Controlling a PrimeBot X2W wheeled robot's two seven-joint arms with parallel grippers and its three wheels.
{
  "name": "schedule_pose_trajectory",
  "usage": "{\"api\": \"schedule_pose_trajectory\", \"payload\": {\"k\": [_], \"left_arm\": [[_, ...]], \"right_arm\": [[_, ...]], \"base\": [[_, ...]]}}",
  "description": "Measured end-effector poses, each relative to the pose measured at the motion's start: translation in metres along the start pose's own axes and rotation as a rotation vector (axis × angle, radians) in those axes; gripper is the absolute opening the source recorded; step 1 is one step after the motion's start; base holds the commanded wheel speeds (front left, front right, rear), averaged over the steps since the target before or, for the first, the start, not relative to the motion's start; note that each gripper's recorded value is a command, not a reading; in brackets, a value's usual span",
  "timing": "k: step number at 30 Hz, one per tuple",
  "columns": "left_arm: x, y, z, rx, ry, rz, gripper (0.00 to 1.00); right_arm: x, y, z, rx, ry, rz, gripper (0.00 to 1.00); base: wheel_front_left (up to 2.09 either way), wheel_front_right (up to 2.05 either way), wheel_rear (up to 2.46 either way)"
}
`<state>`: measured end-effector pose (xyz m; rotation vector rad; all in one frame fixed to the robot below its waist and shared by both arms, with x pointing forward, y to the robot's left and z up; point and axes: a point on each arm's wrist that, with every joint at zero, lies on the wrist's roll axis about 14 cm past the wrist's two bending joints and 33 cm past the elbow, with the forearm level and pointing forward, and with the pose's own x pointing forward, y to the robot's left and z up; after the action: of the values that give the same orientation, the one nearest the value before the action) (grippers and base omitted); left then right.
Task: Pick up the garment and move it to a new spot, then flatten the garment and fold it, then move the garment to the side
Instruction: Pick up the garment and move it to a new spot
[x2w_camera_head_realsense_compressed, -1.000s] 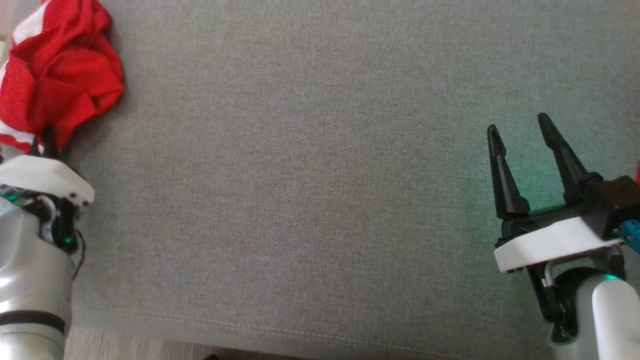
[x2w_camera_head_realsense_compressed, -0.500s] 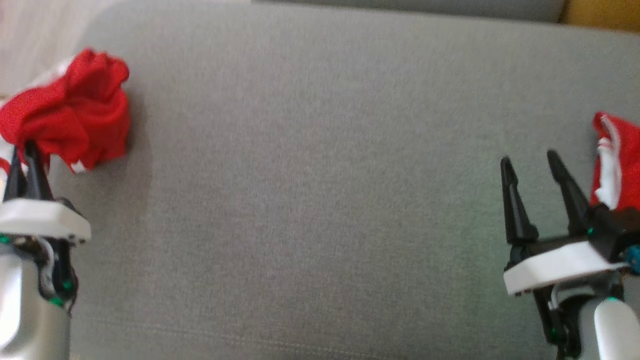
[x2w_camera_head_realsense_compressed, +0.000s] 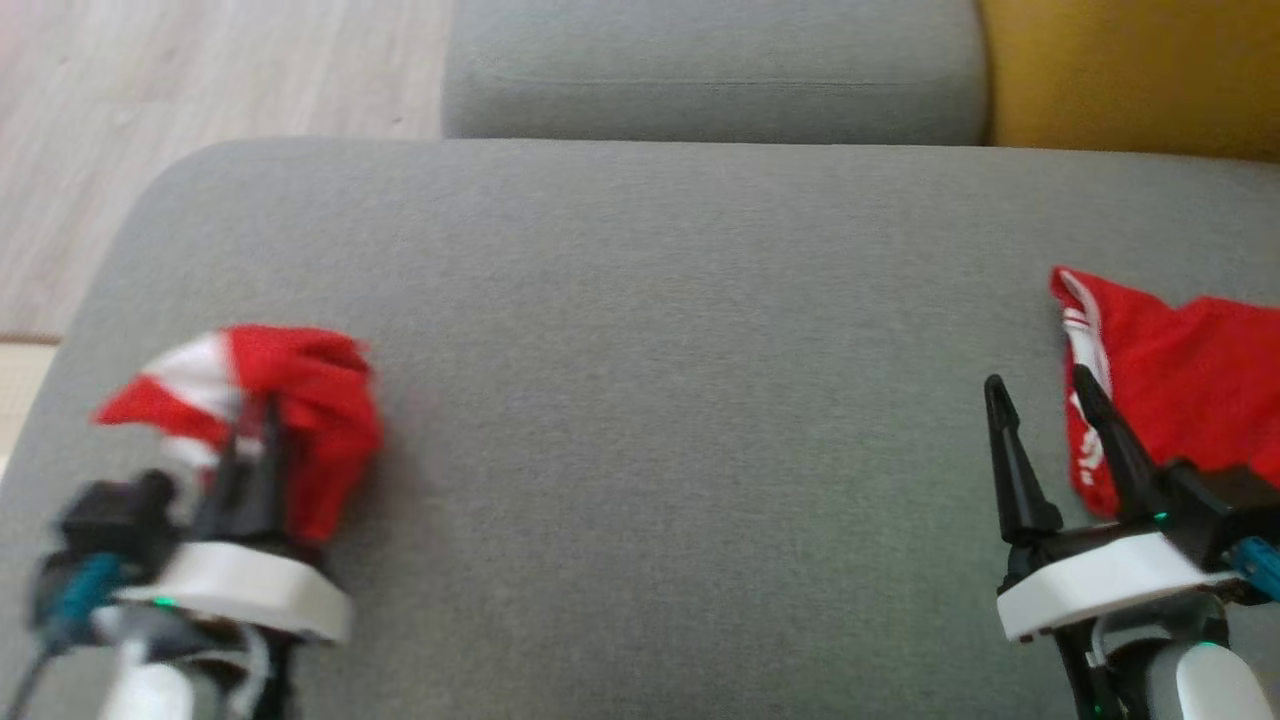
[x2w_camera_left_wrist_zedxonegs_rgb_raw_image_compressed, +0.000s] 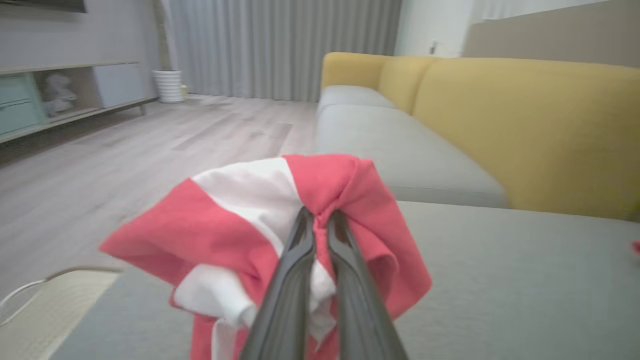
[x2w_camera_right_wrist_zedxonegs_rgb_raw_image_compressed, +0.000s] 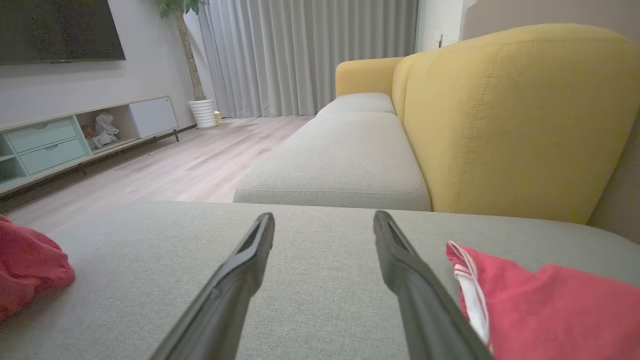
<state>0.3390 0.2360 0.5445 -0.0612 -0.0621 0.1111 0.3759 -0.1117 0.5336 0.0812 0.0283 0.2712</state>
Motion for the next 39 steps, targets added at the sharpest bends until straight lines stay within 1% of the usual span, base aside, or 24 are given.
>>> {"api": "schedule_pose_trajectory", "payload": {"k": [3,9,11,13,17,20,23,24,25,26,27,28,30,34,35,36,39], "left_arm": [[0.0,-0.047,-0.006,-0.036,0.036,-0.141,0.0],[-0.004,-0.139,-0.044,-0.101,0.166,-0.43,0.0],[-0.004,-0.171,-0.052,-0.103,0.189,-0.533,0.0],[0.0,-0.203,-0.054,-0.105,0.192,-0.632,0.0],[0.01,-0.262,-0.043,-0.113,0.132,-0.812,0.0],[0.017,-0.297,-0.043,-0.127,0.115,-0.915,0.0],[0.018,-0.319,-0.065,-0.119,0.173,-0.988,0.0],[0.016,-0.325,-0.078,-0.109,0.213,-1.01,0.07],[0.012,-0.329,-0.091,-0.099,0.254,-1.029,0.07],[0.008,-0.333,-0.102,-0.097,0.287,-1.048,0.31],[0.003,-0.337,-0.112,-0.094,0.316,-1.067,0.98],[-0.001,-0.34,-0.119,-0.097,0.332,-1.084,1.0],[-0.007,-0.345,-0.126,-0.099,0.342,-1.113,1.0],[-0.011,-0.343,-0.118,-0.116,0.286,-1.126,1.0],[-0.01,-0.341,-0.114,-0.121,0.268,-1.116,1.0],[-0.006,-0.332,-0.102,-0.144,0.218,-1.085,1.0],[0.003,-0.311,-0.089,-0.169,0.172,-0.989,1.0]], "right_arm": [[-0.006,-0.009,0.001,0.005,-0.005,-0.031,1.0],[-0.014,-0.028,-0.006,0.033,0.013,-0.093,1.0],[-0.018,-0.036,-0.009,0.044,0.015,-0.12,1.0],[-0.022,-0.044,-0.012,0.048,0.024,-0.15,1.0],[-0.027,-0.064,-0.015,0.052,0.023,-0.214,1.0],[-0.029,-0.078,-0.021,0.063,0.031,-0.257,1.0],[-0.031,-0.089,-0.029,0.072,0.045,-0.296,1.0],[-0.031,-0.092,-0.033,0.075,0.054,-0.306,1.0],[-0.032,-0.095,-0.037,0.078,0.062,-0.314,1.0],[-0.032,-0.097,-0.04,0.082,0.068,-0.322,1.0],[-0.031,-0.1,-0.043,0.081,0.074,-0.331,1.0],[-0.032,-0.103,-0.046,0.081,0.083,-0.34,1.0],[-0.032,-0.106,-0.051,0.079,0.096,-0.352,1.0],[-0.027,-0.103,-0.053,0.083,0.093,-0.336,1.0],[-0.025,-0.101,-0.051,0.082,0.088,-0.327,1.0],[-0.02,-0.097,-0.049,0.082,0.079,-0.309,1.0],[-0.013,-0.089,-0.046,0.071,0.074,-0.277,1.0]], "base": [[0.0,0.0,0.0],[0.0,0.0,0.0],[0.0,0.0,0.0],[0.0,0.0,0.0],[0.0,0.0,0.0],[0.0,0.0,0.0],[0.0,0.0,0.0],[0.0,0.0,0.0],[0.0,0.0,0.0],[0.0,0.0,0.0],[0.0,0.0,0.0],[0.0,0.0,0.0],[0.0,0.0,0.0],[0.0,0.0,0.0],[0.0,0.0,0.0],[0.0,0.0,0.0],[0.0,0.0,0.0]]}}
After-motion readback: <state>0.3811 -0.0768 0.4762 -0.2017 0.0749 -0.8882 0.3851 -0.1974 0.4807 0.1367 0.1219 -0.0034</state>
